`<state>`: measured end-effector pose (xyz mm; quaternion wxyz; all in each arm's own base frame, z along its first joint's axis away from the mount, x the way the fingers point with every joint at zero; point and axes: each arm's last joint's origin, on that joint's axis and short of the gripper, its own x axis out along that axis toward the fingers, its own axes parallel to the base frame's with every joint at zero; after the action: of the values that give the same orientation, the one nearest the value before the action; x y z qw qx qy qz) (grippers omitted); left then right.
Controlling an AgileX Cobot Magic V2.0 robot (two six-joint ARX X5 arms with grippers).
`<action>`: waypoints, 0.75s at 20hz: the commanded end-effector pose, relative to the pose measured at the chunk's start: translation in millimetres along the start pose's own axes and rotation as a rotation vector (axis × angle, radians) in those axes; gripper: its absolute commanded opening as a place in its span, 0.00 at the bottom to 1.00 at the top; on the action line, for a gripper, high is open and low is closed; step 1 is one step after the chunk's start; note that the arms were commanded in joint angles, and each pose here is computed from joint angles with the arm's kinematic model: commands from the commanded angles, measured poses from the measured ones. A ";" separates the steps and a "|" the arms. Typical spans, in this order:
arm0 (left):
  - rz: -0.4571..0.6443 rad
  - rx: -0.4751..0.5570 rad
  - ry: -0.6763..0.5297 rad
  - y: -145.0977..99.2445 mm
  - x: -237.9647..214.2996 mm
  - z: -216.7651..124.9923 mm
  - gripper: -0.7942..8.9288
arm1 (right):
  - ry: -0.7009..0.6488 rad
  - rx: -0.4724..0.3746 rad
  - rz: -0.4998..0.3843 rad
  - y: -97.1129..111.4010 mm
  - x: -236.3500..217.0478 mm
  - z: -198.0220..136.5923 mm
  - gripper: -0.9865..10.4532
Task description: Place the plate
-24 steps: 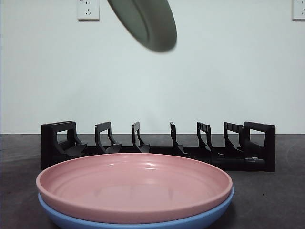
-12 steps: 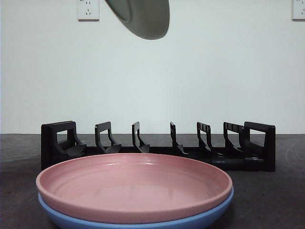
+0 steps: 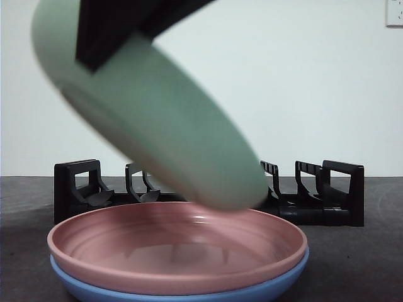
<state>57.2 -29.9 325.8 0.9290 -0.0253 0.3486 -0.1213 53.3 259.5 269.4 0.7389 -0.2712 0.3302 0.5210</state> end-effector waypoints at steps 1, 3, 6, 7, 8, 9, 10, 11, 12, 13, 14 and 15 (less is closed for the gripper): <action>-0.004 -0.006 -0.026 -0.9 -3.9 4.8 0.44 | 0.060 0.034 0.023 2.4 15.7 0.2 0.10; -0.004 -0.006 -0.026 -0.9 -3.9 4.8 0.44 | 0.119 0.047 0.027 1.7 26.4 -3.6 0.10; -0.004 -0.006 -0.026 -0.9 -3.9 4.8 0.44 | 0.171 0.059 0.028 -0.5 36.0 -7.0 0.10; -0.004 -0.006 -0.026 -0.9 -3.9 4.8 0.44 | 0.177 0.062 0.027 -1.5 37.5 -7.4 0.10; -0.004 -0.006 -0.026 -0.9 -3.9 4.8 0.44 | 0.181 0.065 0.025 -2.5 39.2 -7.5 0.10; -0.004 -0.006 -0.026 -0.9 -3.9 4.8 0.44 | 0.184 0.070 0.034 -3.6 40.1 -7.6 0.10; -0.004 -0.006 -0.026 -0.9 -3.9 4.8 0.44 | 0.189 0.076 0.048 -4.4 41.4 -7.8 0.10; -0.004 -0.006 -0.026 -0.9 -3.9 4.8 0.44 | 0.192 0.083 0.064 -5.6 42.3 -7.9 0.10; -0.004 -0.006 -0.026 -0.9 -3.9 4.8 0.44 | 0.195 0.089 0.080 -6.5 43.1 -8.0 0.10; -0.004 -0.006 -0.026 -0.9 -3.9 4.8 0.44 | 0.195 0.092 0.084 -7.2 43.3 -7.9 0.10; -0.004 -0.006 -0.026 -0.9 -3.9 4.8 0.44 | 0.195 0.094 0.087 -7.3 43.3 -7.8 0.10; -0.004 -0.006 -0.026 -0.9 -3.9 4.8 0.44 | 0.193 0.094 0.088 -7.2 43.2 -7.6 0.10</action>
<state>57.2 -29.9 325.8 0.9290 -0.0251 0.3486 -0.1213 71.7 271.0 233.8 0.6974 -0.2750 0.4293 0.5037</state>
